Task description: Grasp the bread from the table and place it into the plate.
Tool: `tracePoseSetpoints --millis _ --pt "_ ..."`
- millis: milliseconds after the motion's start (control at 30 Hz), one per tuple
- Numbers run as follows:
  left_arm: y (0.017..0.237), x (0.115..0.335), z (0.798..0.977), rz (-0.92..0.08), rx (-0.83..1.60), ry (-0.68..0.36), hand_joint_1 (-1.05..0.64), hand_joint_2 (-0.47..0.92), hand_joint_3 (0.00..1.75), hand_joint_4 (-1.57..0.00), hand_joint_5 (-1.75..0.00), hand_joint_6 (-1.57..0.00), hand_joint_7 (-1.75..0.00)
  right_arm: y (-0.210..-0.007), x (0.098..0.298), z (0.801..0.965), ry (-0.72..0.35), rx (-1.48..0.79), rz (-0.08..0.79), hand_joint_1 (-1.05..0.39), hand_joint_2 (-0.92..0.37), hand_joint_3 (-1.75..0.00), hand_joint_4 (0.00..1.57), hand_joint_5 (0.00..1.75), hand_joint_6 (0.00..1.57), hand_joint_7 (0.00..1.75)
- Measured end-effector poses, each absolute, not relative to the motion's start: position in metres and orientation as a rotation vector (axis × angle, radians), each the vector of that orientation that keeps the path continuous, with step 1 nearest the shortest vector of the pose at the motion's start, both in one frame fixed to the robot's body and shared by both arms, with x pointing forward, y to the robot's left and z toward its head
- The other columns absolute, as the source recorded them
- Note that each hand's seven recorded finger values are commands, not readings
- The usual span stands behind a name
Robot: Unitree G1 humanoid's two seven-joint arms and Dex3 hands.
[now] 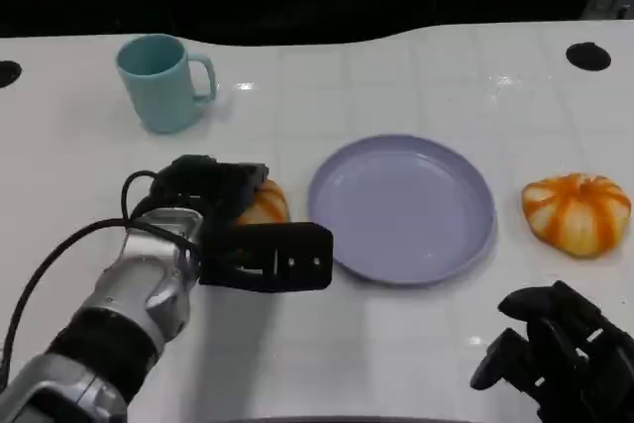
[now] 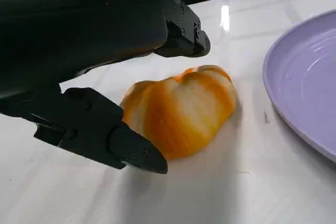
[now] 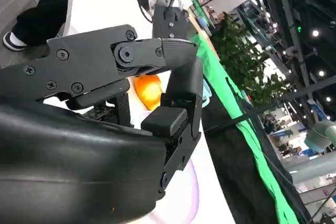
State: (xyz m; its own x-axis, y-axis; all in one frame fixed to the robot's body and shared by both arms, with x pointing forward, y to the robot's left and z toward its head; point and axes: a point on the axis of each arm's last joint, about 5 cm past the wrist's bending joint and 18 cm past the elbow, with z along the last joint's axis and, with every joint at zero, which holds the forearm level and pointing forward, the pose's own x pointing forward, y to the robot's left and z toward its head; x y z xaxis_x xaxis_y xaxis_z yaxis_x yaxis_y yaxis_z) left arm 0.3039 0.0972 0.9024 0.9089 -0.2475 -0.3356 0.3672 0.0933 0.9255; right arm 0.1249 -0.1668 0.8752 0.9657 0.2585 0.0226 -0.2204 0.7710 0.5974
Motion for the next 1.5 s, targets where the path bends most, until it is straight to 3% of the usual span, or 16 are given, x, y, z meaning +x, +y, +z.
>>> tracePoseSetpoints --millis 333,900,1000,1100,1233,1267,1333,1433,1467,1500 --pt "0.088 0.309 0.892 -0.471 1.378 0.161 -0.25 0.76 0.01 -0.01 -0.11 -0.21 0.0 -0.167 0.123 0.875 0.069 0.641 0.255 -0.55 -0.92 -0.24 0.56 1.53 0.63 1.04" --pt "0.09 0.321 0.897 -0.554 1.388 0.183 -0.29 0.8 0.0 -0.02 -0.05 -0.19 -0.01 -0.169 0.122 0.875 0.072 0.641 0.254 -0.54 -0.92 -0.26 0.56 1.52 0.61 1.06" --pt "0.091 0.322 0.898 -0.576 1.388 0.193 -0.25 0.8 0.0 -0.1 -0.08 -0.24 -0.02 -0.169 0.122 0.874 0.074 0.638 0.254 -0.55 -0.92 -0.26 0.56 1.52 0.61 1.06" --pt "0.091 0.322 0.898 -0.59 1.382 0.201 -0.21 0.85 0.01 -0.28 -0.09 -0.37 -0.03 -0.169 0.121 0.874 0.075 0.639 0.253 -0.54 -0.92 -0.25 0.56 1.52 0.62 1.05" --pt "0.092 0.323 0.899 -0.582 1.355 0.206 -0.22 0.91 0.04 -0.62 -0.18 -0.68 -0.08 -0.17 0.121 0.874 0.076 0.639 0.255 -0.54 -0.92 -0.27 0.57 1.52 0.62 1.05" --pt "0.093 0.323 0.899 -0.573 1.354 0.199 -0.22 0.92 0.05 -0.72 -0.28 -0.78 -0.08 -0.17 0.121 0.874 0.076 0.638 0.255 -0.54 -0.92 -0.27 0.57 1.52 0.62 1.05" --pt "0.093 0.322 0.898 -0.553 1.36 0.175 -0.24 0.92 0.08 -0.71 -1.02 -1.05 -0.05 -0.17 0.12 0.874 0.077 0.637 0.255 -0.53 -0.92 -0.26 0.57 1.52 0.62 1.05" --pt "0.094 0.322 0.897 -0.525 1.385 0.124 -0.28 0.89 0.03 -0.67 -1.32 -1.17 -0.05 -0.17 0.119 0.874 0.077 0.645 0.257 -0.53 -0.92 -0.26 0.57 1.52 0.62 1.05" --pt "0.094 0.322 0.897 -0.519 1.394 0.111 -0.27 0.91 0.06 -0.66 -1.49 -1.23 -0.06 -0.171 0.119 0.874 0.077 0.646 0.259 -0.54 -0.92 -0.26 0.56 1.52 0.62 1.05" --pt "0.094 0.321 0.896 -0.511 1.403 0.096 -0.25 0.91 0.13 -0.66 -1.56 -1.25 -0.08 -0.171 0.118 0.874 0.077 0.646 0.259 -0.53 -0.92 -0.26 0.56 1.52 0.62 1.05"
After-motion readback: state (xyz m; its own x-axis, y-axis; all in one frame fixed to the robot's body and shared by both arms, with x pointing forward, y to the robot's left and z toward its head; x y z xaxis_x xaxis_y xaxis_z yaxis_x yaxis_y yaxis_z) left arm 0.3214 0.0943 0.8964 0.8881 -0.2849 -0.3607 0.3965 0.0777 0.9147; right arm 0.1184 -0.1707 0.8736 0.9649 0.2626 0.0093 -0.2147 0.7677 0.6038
